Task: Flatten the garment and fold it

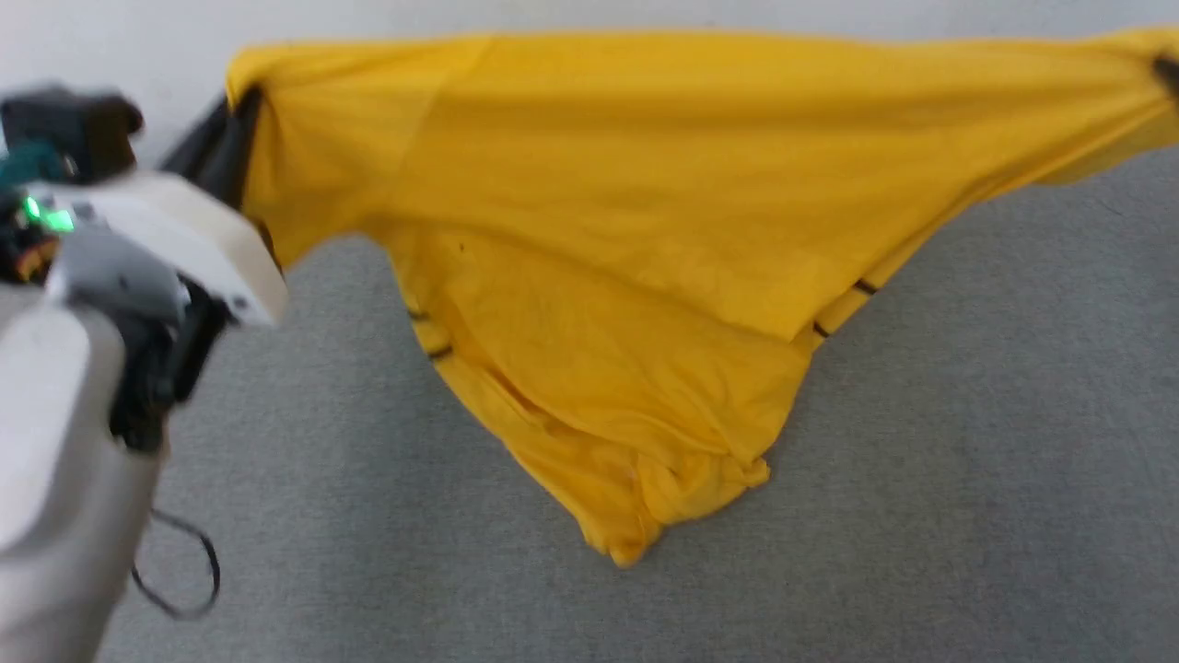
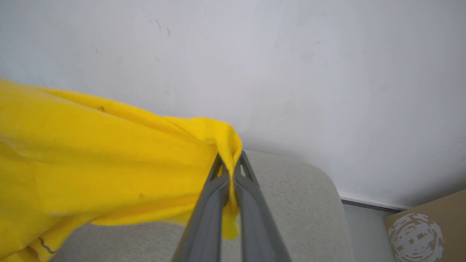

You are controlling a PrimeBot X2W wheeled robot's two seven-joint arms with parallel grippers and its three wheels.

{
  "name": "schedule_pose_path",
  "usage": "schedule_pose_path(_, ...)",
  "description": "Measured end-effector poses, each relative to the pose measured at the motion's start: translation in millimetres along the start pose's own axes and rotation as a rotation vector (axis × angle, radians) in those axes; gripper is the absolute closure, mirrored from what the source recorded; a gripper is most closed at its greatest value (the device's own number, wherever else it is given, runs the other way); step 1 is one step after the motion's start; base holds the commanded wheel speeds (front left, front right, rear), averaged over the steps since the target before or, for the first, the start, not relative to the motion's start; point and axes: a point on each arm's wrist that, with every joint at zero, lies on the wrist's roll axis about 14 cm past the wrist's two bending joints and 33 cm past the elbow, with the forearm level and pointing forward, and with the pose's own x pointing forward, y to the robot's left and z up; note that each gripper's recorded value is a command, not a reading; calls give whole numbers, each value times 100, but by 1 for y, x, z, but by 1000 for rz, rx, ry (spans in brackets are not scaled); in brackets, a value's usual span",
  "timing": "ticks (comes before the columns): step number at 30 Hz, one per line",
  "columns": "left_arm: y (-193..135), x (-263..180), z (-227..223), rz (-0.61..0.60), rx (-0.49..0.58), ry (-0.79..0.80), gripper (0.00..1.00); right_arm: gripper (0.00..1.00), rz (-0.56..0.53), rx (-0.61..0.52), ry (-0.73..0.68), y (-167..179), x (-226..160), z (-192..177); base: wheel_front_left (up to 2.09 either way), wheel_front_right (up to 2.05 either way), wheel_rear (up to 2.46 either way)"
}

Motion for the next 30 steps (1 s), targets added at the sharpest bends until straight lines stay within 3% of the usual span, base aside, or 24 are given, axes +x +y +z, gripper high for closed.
schedule_pose_path(6, 9, 56, 47, 4, 72, -108, 100, 100, -82, -62, -177, -24, 3, 62, 0, 0, 0)
schedule_pose_path(16, 15, 138, 122, 56, 150, -390, 100, 100, -206, -151, -651, -54, 17, 181, 0, 0, 0)
schedule_pose_path(22, 12, 170, 108, 49, 137, -404, 100, 100, -175, -166, -643, -44, 50, 168, 0, 0, 0)
schedule_pose_path(30, 9, 190, 6, 29, 87, -221, 100, 100, -82, -87, -475, -17, 101, 87, 0, 0, 0)
